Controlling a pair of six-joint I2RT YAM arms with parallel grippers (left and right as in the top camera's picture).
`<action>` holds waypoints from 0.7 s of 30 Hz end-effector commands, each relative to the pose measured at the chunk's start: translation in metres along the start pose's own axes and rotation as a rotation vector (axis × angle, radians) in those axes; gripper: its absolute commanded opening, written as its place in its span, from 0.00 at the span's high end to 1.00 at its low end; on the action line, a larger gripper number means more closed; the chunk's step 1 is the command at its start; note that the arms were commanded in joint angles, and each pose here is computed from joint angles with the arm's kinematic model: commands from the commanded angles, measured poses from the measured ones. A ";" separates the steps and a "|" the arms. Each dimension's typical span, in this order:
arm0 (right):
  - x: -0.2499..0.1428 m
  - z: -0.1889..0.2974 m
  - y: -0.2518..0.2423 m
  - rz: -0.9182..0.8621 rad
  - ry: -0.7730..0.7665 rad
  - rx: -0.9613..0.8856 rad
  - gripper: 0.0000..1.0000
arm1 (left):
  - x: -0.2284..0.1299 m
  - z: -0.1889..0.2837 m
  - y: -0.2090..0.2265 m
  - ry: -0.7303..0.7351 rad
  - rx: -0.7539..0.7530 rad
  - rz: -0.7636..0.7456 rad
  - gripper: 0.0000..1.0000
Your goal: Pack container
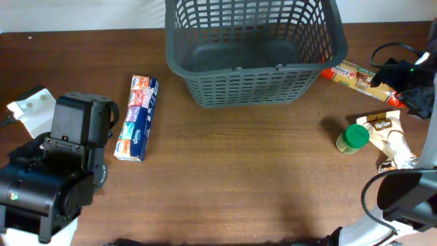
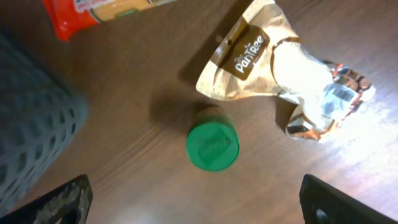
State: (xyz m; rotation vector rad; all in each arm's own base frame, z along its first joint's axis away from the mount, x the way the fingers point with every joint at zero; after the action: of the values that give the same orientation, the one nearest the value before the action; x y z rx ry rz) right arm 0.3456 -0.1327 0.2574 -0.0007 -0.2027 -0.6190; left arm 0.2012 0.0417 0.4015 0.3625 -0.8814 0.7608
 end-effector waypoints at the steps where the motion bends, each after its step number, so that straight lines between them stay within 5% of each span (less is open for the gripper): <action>1: -0.009 -0.024 -0.005 -0.041 0.057 -0.022 0.01 | 0.001 0.001 0.001 0.002 0.000 0.020 0.00; 10: -0.041 -0.070 -0.032 -0.109 0.185 -0.208 0.01 | 0.001 0.001 0.001 0.001 -0.001 0.021 0.01; 21: -0.066 -0.021 -0.034 -0.074 0.109 -0.158 0.01 | 0.001 0.001 0.001 0.001 -0.001 0.021 0.01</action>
State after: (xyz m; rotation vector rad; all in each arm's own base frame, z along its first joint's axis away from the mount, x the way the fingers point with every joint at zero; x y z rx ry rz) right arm 0.2951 -0.1284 0.1957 -0.0985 0.0318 -0.7003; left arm 0.2008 0.0418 0.4013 0.3629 -0.8795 0.7616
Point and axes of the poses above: each gripper's point midway between its finger pads, its own z axis back along the fingers, its own y axis along the line the jaws close on, x = y × z, the point moved 4 cm from there along z, back along the fingers, and after that the axes turned 8 degrees about z, right-handed, at the moved point
